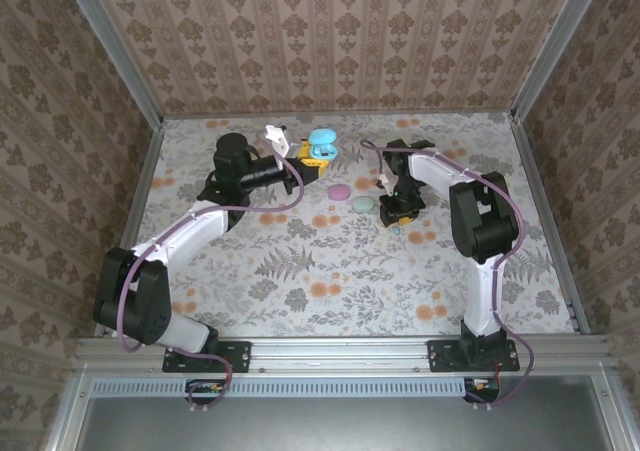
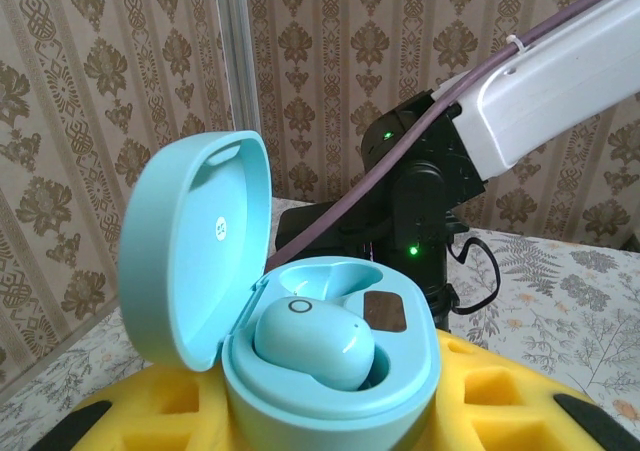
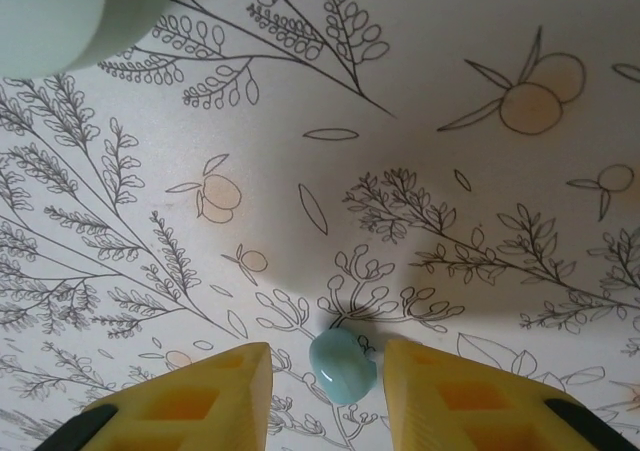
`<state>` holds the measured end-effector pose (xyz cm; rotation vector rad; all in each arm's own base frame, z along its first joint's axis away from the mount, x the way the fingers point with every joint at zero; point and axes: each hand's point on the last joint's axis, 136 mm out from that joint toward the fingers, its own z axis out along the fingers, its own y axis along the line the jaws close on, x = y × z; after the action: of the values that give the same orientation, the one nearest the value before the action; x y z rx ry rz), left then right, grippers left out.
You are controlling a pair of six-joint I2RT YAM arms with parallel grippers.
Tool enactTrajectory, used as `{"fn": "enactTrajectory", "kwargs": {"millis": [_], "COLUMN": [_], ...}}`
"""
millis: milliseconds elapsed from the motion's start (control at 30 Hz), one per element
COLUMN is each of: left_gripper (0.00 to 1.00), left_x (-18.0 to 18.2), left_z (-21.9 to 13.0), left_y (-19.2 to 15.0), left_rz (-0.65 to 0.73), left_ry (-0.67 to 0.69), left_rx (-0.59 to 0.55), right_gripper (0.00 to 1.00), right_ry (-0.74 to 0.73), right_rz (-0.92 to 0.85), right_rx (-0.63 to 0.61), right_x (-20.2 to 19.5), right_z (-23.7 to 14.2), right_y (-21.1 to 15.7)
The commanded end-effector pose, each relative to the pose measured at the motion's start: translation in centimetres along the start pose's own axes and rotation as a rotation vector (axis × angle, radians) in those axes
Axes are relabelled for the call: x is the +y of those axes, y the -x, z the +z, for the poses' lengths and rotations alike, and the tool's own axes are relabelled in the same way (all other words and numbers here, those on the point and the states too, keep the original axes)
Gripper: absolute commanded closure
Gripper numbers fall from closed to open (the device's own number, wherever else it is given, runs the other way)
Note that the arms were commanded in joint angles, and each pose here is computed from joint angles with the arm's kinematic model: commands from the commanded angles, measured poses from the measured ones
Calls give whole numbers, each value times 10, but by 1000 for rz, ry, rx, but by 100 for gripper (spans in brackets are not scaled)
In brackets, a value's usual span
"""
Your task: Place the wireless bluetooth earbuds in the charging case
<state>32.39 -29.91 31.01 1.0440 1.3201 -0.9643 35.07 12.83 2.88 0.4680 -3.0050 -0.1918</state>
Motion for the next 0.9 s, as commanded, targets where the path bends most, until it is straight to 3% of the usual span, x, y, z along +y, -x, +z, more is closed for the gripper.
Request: {"fn": "enactTrajectory", "kwargs": {"millis": [0, 300, 867], "left_gripper": [74, 74, 74], "left_x": [0, 0, 0], "left_z": [-3, -4, -4], "left_y": [17, 17, 16], "left_rz": [46, 46, 48], "left_ry": [6, 9, 13], "left_rx": [-29, -28, -23], "right_gripper": [64, 69, 67], "right_ry": [-23, -46, -54], "right_rz": [-70, -101, -110], "right_rx": [60, 79, 113], "right_x": [0, -2, 1], "right_z": [2, 6, 14], "right_y": [-7, -6, -14]}}
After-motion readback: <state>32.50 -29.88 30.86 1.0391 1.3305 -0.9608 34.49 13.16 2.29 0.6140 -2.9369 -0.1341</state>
